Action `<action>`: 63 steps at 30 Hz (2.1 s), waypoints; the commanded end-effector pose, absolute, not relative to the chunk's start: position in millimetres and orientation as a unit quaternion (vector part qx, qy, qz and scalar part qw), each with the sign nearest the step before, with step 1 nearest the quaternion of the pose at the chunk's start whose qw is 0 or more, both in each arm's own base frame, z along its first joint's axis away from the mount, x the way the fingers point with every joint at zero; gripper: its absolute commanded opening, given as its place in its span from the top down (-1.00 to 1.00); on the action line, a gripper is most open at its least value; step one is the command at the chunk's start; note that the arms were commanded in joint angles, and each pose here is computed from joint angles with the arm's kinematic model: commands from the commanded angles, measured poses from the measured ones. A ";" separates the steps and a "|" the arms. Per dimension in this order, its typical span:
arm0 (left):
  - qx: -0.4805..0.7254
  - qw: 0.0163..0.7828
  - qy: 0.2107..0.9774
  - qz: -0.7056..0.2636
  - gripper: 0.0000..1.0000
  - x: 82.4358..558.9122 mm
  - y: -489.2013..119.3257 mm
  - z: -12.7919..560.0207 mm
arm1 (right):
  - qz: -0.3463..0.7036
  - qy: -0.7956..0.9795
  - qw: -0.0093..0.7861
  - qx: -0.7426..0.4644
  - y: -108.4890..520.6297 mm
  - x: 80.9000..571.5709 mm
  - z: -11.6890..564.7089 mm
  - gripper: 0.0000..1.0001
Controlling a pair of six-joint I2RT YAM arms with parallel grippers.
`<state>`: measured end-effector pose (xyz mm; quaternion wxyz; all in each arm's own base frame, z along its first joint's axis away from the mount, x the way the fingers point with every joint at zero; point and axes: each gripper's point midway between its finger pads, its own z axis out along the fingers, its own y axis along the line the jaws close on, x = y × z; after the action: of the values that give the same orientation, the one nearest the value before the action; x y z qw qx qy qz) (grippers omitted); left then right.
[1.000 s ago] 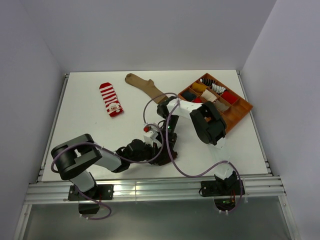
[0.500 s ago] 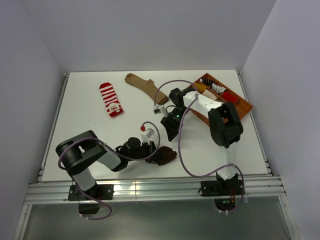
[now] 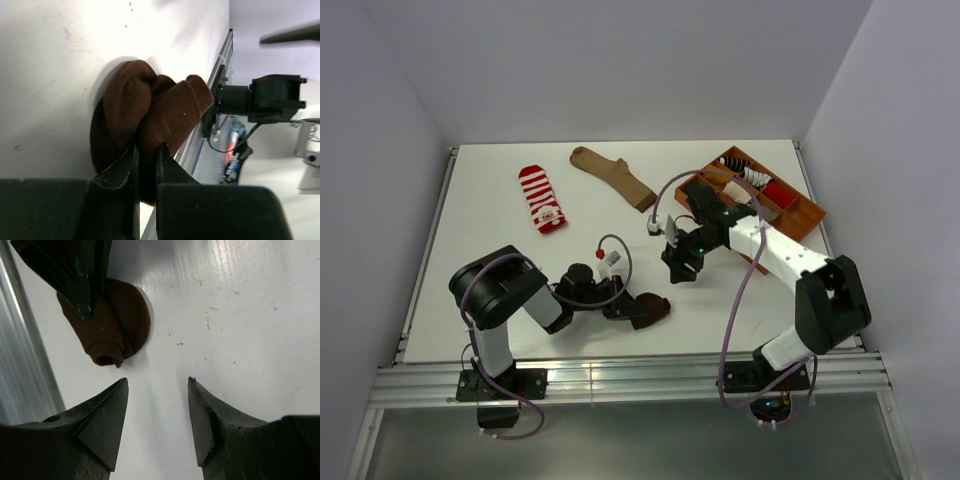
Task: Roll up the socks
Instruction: Roll the sock at the center of the board.
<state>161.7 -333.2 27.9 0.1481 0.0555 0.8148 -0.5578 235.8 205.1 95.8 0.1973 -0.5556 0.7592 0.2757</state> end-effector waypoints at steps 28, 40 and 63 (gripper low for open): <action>-0.021 -0.001 0.879 -0.476 0.99 154.6 -301.1 -23.6 | 0.105 0.550 0.331 -0.759 263.3 159.4 52.4 -0.31; -0.014 -0.002 0.880 -0.475 0.99 155.8 -300.3 -23.3 | 0.099 0.569 0.274 -0.769 264.6 159.5 31.1 0.31; 0.010 0.125 0.874 -0.469 0.25 197.7 -294.5 15.6 | 0.122 0.589 0.140 -0.786 246.9 134.2 6.0 0.62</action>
<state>179.7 -310.0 26.9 0.0756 0.0231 0.8559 -0.5111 162.4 272.3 30.4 0.2309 -0.7796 0.5733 0.1010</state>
